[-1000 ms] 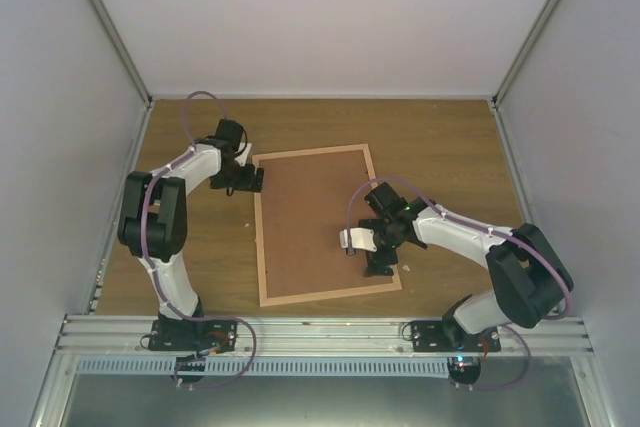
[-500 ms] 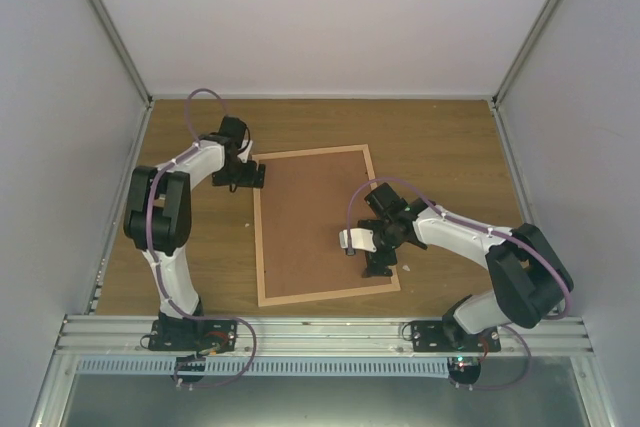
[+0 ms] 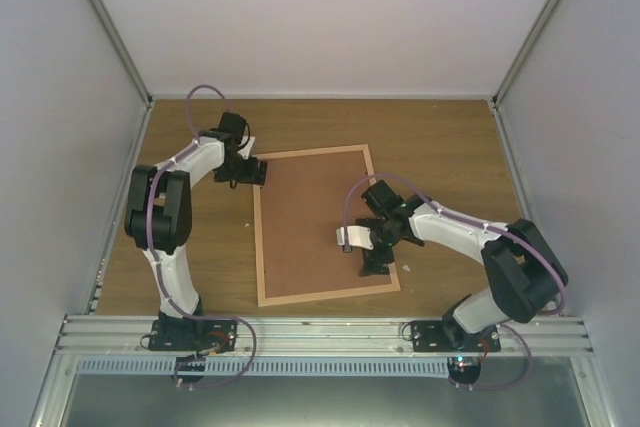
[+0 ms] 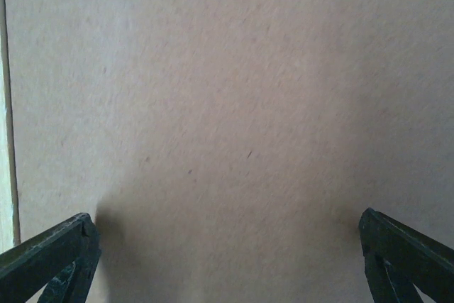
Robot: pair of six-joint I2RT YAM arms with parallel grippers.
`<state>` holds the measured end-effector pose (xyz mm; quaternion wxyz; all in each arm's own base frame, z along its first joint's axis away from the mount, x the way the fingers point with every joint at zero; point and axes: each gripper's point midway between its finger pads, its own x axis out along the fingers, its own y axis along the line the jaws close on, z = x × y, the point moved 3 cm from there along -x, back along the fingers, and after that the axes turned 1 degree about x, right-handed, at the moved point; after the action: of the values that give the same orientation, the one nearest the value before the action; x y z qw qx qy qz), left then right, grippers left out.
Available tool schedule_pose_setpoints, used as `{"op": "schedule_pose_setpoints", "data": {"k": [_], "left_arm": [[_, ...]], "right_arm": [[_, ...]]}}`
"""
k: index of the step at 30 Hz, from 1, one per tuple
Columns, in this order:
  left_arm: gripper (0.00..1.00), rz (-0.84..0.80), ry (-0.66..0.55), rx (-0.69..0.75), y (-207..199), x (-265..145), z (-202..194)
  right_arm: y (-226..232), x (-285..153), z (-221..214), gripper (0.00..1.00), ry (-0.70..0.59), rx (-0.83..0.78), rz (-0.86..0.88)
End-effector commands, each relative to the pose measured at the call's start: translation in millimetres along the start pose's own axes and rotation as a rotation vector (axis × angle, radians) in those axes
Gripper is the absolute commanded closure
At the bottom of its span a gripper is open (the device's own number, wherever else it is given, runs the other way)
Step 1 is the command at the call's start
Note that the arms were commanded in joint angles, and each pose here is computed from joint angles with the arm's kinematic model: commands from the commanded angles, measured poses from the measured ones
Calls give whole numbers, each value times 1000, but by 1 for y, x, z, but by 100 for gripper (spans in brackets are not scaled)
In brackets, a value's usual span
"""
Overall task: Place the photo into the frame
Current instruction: Install the photo frame at the center of the board.
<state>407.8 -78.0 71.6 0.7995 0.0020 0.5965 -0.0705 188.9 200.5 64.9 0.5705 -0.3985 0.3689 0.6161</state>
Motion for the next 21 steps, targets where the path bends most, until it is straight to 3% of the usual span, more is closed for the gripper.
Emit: {"op": "schedule_pose_setpoints", "data": {"k": [1, 5, 11, 17, 21], "left_arm": [[1, -128, -149, 170, -24, -49, 36], [1, -288, -232, 431, -50, -99, 26], [1, -365, -288, 786, -58, -136, -38], [1, -389, -414, 1334, -67, -173, -100], [1, -370, -415, 1670, -67, -181, -127]], "right_arm": [[-6, -11, 27, 0, -62, 15, 39], [-5, -30, 49, 0, -142, -6, 46], [6, -20, 53, 1, -160, -13, 60], [6, -6, 51, 5, -163, 50, 97], [7, -1, 44, 7, -148, 90, 108]]}}
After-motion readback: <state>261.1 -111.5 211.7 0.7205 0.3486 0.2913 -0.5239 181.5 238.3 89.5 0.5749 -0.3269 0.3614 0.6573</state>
